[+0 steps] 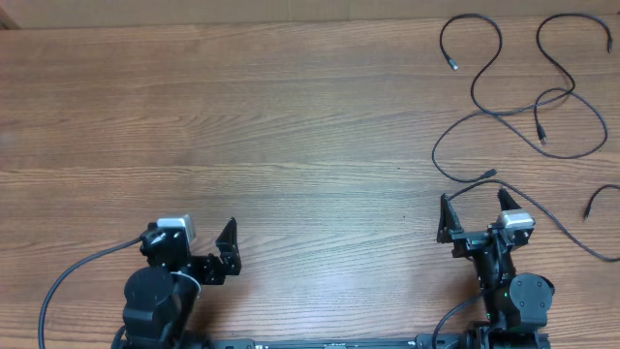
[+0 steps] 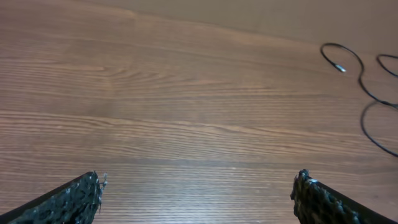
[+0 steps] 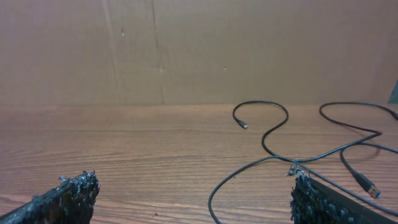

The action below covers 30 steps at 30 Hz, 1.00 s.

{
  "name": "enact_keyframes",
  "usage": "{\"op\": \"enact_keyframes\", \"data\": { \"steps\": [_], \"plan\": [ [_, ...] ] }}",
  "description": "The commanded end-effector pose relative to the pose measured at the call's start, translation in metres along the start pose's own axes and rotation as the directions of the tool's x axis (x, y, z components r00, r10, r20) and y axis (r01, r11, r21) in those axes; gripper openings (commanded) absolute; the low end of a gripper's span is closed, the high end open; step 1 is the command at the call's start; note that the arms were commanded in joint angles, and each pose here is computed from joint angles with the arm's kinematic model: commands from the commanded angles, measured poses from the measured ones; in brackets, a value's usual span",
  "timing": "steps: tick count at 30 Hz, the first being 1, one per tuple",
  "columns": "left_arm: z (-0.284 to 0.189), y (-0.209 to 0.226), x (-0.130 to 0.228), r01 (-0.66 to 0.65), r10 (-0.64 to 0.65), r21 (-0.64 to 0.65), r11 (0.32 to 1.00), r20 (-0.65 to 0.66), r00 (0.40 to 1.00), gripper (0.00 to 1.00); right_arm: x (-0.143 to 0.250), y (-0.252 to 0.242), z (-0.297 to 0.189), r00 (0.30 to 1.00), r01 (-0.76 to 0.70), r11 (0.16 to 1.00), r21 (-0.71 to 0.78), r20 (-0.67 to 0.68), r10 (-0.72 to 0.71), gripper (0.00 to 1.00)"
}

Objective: Untangle cables

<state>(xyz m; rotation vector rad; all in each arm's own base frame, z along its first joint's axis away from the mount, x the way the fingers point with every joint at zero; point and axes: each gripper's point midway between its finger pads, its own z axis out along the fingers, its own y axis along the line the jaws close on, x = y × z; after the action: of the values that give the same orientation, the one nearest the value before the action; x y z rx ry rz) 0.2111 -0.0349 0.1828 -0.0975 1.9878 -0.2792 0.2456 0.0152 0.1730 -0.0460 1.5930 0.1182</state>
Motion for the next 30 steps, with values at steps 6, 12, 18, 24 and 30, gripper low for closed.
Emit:
{"op": "enact_keyframes", "data": {
  "steps": [6,12,18,24,30],
  "plan": [
    [0.000,0.013,-0.007,-0.084,0.089,-0.042,0.996,0.145,0.985,0.99,0.001,-0.001,0.000,1.000,0.002,1.000,0.008,0.006,-0.002,1.00],
    [0.002,0.029,-0.012,-0.052,0.076,-0.113,0.992,0.218,0.973,0.99,0.001,-0.001,0.000,1.000,0.002,1.000,0.008,0.006,-0.002,1.00],
    [0.003,0.048,-0.019,0.030,0.029,-0.190,0.981,0.299,0.954,1.00,0.001,-0.001,0.000,1.000,0.002,1.000,0.008,0.006,-0.002,1.00],
    [0.010,0.060,-0.016,0.052,0.026,-0.228,0.972,0.329,0.944,1.00,0.001,-0.001,0.000,1.000,0.002,1.000,0.008,0.006,-0.002,1.00],
    [0.024,0.066,-0.007,0.058,0.027,-0.228,0.972,0.354,0.935,1.00,0.001,-0.001,0.000,1.000,0.002,1.000,0.008,0.006,-0.002,1.00]
  ]
}}
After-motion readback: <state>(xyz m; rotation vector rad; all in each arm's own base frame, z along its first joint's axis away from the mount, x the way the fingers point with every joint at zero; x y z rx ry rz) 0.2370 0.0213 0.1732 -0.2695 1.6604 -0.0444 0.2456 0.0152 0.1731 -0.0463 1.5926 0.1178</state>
